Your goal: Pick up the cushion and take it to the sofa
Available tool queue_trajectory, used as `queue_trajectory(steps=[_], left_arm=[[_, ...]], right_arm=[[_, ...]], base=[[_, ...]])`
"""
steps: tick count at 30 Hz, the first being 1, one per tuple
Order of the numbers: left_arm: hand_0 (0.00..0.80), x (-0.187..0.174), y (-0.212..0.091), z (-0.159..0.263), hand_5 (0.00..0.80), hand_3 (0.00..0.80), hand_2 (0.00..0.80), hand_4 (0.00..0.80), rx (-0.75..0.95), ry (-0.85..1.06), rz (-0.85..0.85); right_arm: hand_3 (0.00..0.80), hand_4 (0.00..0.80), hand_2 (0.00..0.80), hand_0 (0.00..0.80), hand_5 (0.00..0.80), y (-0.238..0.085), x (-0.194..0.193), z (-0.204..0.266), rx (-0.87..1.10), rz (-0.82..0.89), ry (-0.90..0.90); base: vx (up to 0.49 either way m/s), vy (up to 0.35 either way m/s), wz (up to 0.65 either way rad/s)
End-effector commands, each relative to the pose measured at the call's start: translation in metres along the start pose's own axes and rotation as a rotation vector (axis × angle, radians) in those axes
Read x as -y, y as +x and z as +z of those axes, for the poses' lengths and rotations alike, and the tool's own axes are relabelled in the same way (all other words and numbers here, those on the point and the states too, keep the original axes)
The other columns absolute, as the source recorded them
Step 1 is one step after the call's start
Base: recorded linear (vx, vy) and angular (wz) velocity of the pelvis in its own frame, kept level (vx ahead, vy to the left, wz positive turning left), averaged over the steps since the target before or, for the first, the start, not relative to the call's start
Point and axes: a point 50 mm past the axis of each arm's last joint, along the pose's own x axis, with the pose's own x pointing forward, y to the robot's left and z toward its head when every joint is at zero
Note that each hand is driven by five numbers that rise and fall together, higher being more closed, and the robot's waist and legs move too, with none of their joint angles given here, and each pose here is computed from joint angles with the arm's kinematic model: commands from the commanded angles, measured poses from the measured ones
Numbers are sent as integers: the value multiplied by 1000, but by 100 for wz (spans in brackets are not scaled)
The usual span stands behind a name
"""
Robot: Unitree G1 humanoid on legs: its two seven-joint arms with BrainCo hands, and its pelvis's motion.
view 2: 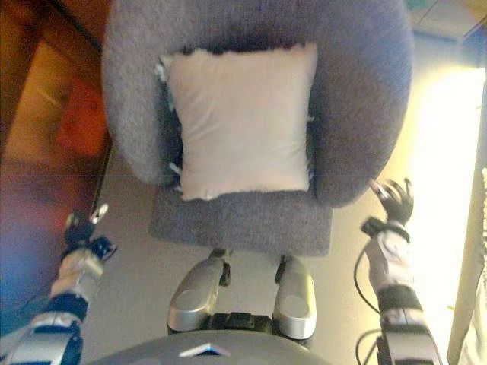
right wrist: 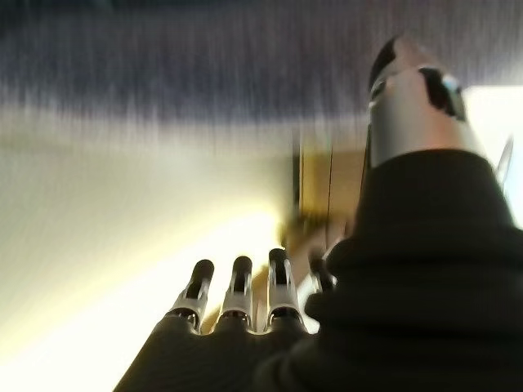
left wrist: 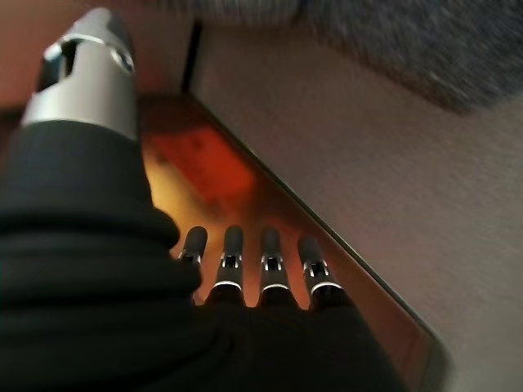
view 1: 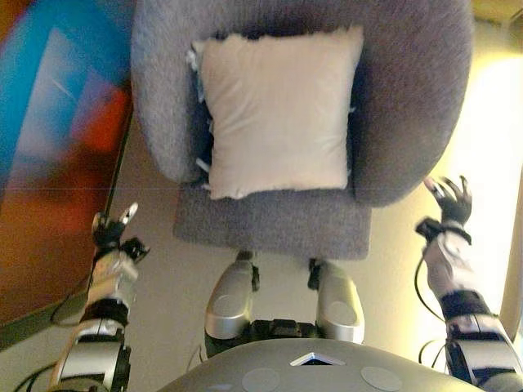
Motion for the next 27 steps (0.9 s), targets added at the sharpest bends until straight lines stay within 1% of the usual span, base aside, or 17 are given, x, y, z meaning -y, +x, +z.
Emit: queue_trajectory(steps=[1,2,3,6,7,9,10,12,14,15,16,18,21,23,27], left_arm=[[0,-18,-5,-29,0,0,0,0,-79,88,-2],[0,-19,-6,-33,0,0,0,0,-95,89,-6],[0,-22,-10,-44,0,0,0,0,-133,95,-13],[0,-28,-23,-76,0,0,0,0,-246,171,-41],[0,-26,-28,-88,0,0,0,0,-294,200,-67],[0,-23,-36,-104,0,0,0,0,-362,238,-85],[0,-22,-43,-118,0,0,0,0,-430,247,-101],[0,-16,-55,-137,0,0,0,0,-521,270,-142],[0,-9,-61,-145,0,0,0,0,-577,303,-181],[0,-1,-67,-153,0,0,0,0,-642,357,-248],[0,5,-71,-158,0,0,0,0,-685,397,-297],[0,17,-77,-162,0,0,0,0,-724,445,-362],[0,31,-78,-162,0,0,0,0,-712,563,-424],[0,34,-78,-161,0,0,0,0,-737,590,-420],[0,31,-78,-161,0,0,0,0,-771,547,-384]], right_arm=[[0,0,0,0,0,-14,17,-28,-58,-7,-46],[0,0,0,0,0,-16,19,-33,-84,-12,-55],[0,0,0,0,0,-23,25,-49,-144,-22,-73],[0,0,0,0,0,-48,41,-99,-382,-19,-150],[0,0,0,0,0,-62,45,-120,-489,-11,-196],[0,0,0,0,0,-79,49,-143,-613,-35,-193],[0,0,0,0,0,-95,50,-160,-740,-37,-179],[0,0,0,0,0,-116,42,-179,-872,38,-232],[0,0,0,0,0,-124,31,-187,-927,120,-269],[0,0,0,0,0,-131,18,-193,-970,200,-284],[0,0,0,0,0,-133,10,-194,-981,229,-285],[0,0,0,0,0,-132,-2,-193,-984,273,-292],[0,0,0,0,0,-130,-11,-192,-984,349,-327],[0,0,0,0,0,-131,-11,-192,-992,374,-380],[0,0,0,0,0,-133,-9,-194,-1013,368,-378]], base=[[101,-28,-5],[96,-29,-7],[34,-24,-7],[14,-10,-2],[0,0,0],[0,0,0],[0,0,0],[-16,-7,-1],[-26,6,-3],[-31,6,-4],[-32,6,-3],[0,0,0],[-11,0,-5],[0,0,0],[-1,0,-3]])
